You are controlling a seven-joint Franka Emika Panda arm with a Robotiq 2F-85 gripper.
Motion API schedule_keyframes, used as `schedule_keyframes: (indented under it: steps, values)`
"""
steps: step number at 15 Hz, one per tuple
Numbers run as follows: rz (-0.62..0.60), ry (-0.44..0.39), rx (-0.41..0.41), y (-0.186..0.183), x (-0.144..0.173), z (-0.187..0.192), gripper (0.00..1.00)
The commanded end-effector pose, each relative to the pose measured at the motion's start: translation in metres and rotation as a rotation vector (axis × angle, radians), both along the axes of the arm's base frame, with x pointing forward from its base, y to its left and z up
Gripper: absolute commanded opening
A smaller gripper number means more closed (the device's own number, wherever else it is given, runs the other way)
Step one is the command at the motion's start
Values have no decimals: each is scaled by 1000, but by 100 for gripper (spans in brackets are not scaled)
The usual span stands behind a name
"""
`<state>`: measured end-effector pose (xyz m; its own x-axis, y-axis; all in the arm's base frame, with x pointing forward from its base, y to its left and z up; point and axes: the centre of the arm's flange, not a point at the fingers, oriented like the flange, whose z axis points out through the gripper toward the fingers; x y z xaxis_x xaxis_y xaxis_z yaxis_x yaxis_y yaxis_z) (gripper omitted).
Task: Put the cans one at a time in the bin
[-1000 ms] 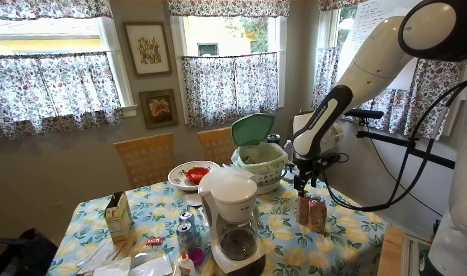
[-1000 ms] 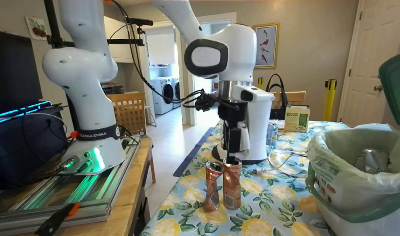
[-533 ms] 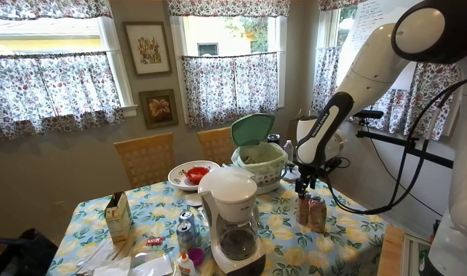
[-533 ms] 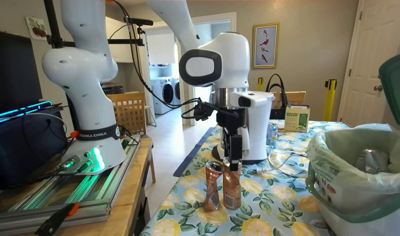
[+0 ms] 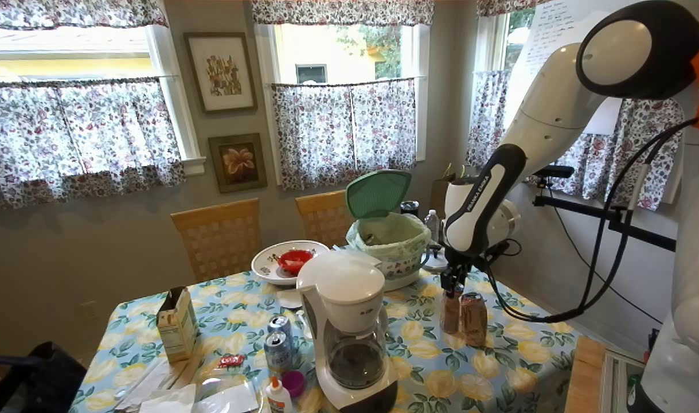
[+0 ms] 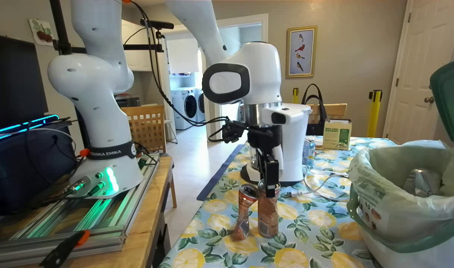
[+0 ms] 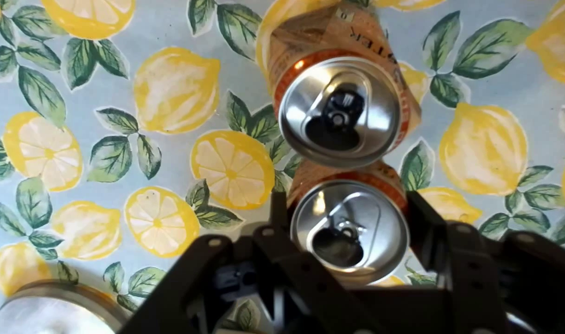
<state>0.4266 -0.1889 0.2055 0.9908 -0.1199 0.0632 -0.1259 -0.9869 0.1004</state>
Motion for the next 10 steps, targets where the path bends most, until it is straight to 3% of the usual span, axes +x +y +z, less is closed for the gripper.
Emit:
schedule_keyframes:
  steps: [1, 6, 10]
  values:
    - [7, -27, -10, -3, 0, -3, 37]
    - [11, -40, -6, -1, 2, 4, 37]
    - [-8, -113, -41, -7, 8, 28, 37]
